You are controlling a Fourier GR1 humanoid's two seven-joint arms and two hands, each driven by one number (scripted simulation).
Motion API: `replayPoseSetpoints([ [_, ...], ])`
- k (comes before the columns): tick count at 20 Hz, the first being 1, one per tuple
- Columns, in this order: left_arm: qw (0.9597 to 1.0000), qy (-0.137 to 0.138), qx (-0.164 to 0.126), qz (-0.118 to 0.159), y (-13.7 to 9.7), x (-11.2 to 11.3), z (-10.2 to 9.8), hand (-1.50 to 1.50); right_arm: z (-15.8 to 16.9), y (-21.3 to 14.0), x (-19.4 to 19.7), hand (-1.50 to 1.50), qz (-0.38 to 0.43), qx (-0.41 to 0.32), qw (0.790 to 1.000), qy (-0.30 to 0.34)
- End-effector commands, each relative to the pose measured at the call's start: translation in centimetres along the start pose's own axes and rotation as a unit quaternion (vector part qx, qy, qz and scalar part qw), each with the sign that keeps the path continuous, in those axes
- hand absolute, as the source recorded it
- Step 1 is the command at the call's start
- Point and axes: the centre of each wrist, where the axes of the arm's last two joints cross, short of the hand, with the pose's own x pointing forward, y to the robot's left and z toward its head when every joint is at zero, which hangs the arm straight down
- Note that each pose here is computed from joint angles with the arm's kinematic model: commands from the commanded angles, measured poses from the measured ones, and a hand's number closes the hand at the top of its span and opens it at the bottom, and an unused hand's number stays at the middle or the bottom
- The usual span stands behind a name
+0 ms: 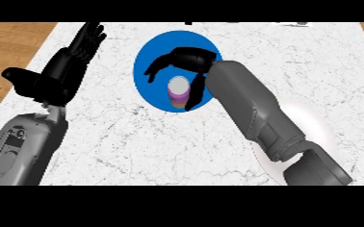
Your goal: Pick the can from the plate and place it in the plate
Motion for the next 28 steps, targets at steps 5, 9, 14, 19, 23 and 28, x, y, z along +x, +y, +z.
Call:
replayPoseSetpoints([
  [5,1.0,-0.006,-0.005,-0.002,-1.5,-0.2,-0.1,0.0,0.1,-0.7,0.2,-1.5,-0.123,-0.08,0.988,-0.043],
  [9,0.9999,0.007,-0.006,-0.015,-0.3,-0.7,0.7,0.0,0.2,-1.3,0.1,-1.5,-0.205,-0.086,0.974,-0.048],
  [14,0.9999,0.003,0.015,-0.004,0.5,-0.7,0.5,0.0,-0.3,-3.3,0.9,-1.5,-0.245,-0.125,0.961,-0.039],
  [19,0.9999,-0.003,0.01,-0.003,0.6,-0.8,1.5,0.0,3.7,-5.8,-0.5,-1.5,-0.262,-0.154,0.952,-0.026],
  [23,0.9997,-0.011,0.018,-0.008,0.5,-0.2,0.9,0.0,6.7,-8.1,-1.0,-1.5,-0.267,-0.171,0.948,-0.029],
  [28,0.9999,-0.014,0.004,-0.003,0.0,0.2,0.5,0.0,8.4,-9.1,-1.1,-1.5,-0.252,-0.17,0.952,-0.027],
])
